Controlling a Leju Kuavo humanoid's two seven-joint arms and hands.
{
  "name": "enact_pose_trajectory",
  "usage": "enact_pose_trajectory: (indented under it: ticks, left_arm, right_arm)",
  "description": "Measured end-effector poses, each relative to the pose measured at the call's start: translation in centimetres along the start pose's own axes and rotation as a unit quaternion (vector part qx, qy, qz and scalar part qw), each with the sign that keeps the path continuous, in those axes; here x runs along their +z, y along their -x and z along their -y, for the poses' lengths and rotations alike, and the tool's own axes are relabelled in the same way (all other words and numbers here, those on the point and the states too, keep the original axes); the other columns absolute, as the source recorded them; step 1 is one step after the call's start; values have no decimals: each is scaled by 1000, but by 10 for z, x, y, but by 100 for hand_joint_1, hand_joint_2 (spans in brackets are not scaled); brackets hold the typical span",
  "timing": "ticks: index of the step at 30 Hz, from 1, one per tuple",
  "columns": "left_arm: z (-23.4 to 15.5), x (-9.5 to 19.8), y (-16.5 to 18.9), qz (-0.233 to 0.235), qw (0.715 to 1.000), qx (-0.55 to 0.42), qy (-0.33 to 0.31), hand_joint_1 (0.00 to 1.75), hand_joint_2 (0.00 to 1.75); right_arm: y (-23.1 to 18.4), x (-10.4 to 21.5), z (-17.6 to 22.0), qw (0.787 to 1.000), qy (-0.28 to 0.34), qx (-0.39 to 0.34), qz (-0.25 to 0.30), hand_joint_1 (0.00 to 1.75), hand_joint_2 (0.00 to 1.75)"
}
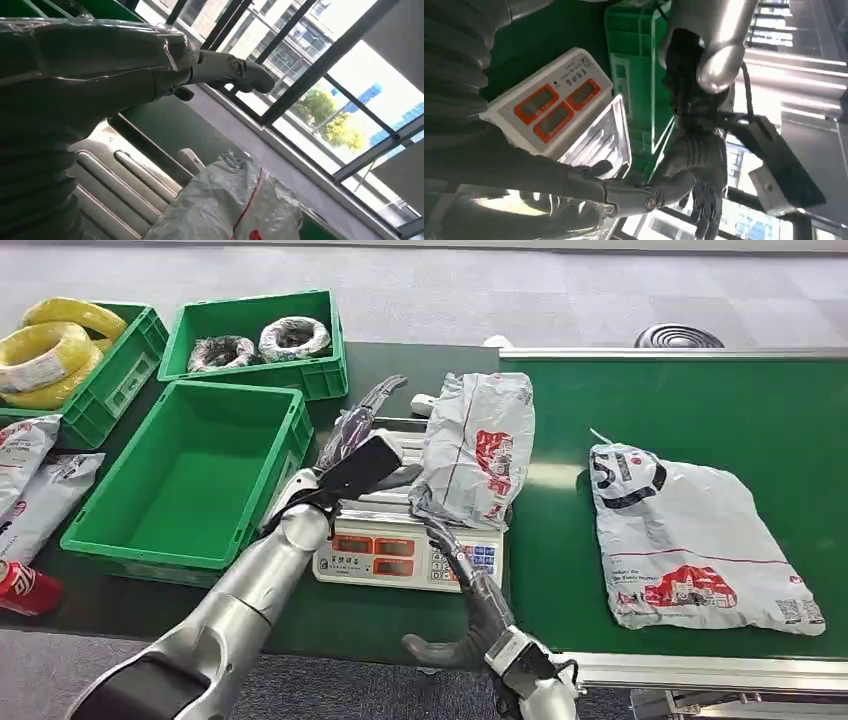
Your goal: Moved the parcel from conveyor to table for the left to box.
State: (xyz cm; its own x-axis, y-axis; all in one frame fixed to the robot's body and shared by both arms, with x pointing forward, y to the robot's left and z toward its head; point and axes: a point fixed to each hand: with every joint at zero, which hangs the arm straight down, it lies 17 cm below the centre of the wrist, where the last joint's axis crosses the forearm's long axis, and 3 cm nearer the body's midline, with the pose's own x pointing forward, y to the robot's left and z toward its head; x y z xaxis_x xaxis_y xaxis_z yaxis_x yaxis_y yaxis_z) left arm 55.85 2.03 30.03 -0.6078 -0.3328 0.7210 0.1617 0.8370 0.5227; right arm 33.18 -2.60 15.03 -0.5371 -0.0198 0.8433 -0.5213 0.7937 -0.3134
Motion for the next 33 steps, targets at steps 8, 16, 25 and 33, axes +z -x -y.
enact_pose_trajectory:
  ticks: [8,16,25,33]
  left_arm:
    - [10,-3,5,-7,999,-30,21,0,175]
    - [25,-4,1,-7,999,-37,36,0,175]
    - [81,-4,-25,11,991,-86,102,0,175]
    - [132,9,-48,35,981,-104,161,0,175]
  right_arm:
    - [1,-1,-9,1000,-14,14,-3,0,175]
    - [0,-1,-12,1000,-17,14,-2,0,175]
    - [0,-2,-17,999,-27,19,-3,0,175]
    - [2,-1,-21,999,-34,27,-10,0,175]
